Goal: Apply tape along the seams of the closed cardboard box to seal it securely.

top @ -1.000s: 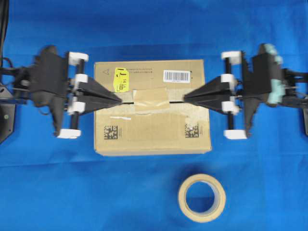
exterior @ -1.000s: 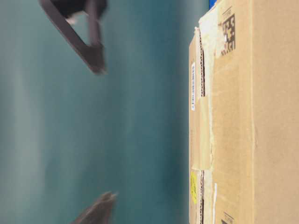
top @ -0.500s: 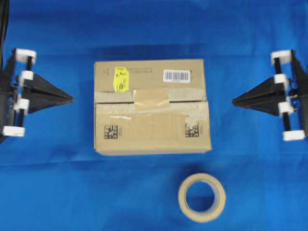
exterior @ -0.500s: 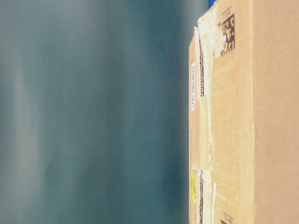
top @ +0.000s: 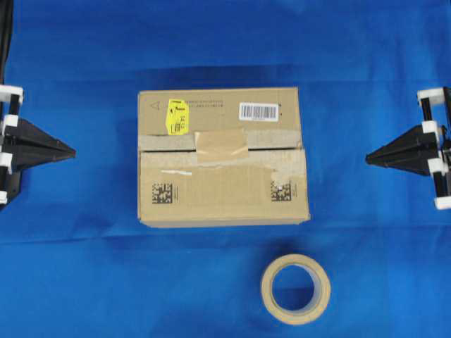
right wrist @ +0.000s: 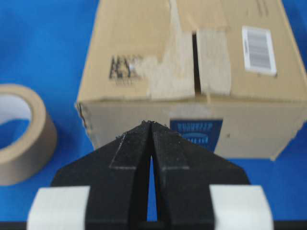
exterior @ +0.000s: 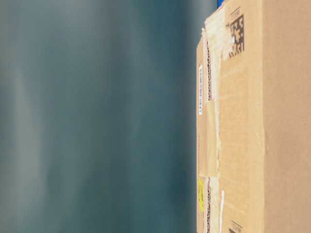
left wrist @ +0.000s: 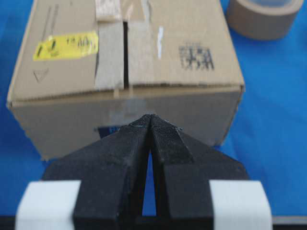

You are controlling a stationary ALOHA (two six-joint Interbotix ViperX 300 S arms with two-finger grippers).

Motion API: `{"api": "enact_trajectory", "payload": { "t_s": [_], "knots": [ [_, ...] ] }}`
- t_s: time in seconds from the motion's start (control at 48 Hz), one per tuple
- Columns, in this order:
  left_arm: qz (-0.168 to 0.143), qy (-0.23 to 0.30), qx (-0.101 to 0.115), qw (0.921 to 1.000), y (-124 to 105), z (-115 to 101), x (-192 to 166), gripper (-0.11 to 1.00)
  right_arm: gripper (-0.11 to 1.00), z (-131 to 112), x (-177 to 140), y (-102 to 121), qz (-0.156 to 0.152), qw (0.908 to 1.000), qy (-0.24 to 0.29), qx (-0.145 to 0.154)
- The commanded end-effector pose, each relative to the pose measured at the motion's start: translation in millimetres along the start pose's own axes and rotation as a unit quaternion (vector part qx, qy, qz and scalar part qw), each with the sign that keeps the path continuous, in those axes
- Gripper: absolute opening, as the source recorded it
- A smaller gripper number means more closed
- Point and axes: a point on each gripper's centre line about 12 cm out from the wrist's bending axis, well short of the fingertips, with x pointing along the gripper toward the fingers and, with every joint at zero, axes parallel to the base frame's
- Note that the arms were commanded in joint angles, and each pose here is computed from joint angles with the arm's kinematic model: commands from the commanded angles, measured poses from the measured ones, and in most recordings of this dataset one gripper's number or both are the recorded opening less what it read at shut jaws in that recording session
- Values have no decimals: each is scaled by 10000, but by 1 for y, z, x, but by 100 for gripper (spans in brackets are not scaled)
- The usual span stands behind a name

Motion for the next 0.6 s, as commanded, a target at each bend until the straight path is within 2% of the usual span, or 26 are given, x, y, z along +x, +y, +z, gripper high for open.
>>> {"api": "enact_trajectory", "payload": {
  "t_s": [0.0,0.583],
  "knots": [
    [-14,8,-3,10000,0,0,1,0,1,2,2,-1,-30,10000,-41,6],
    [-5,8,2,10000,0,0,1,0,1,3,2,-1,-39,10000,-71,14]
  ]
}}
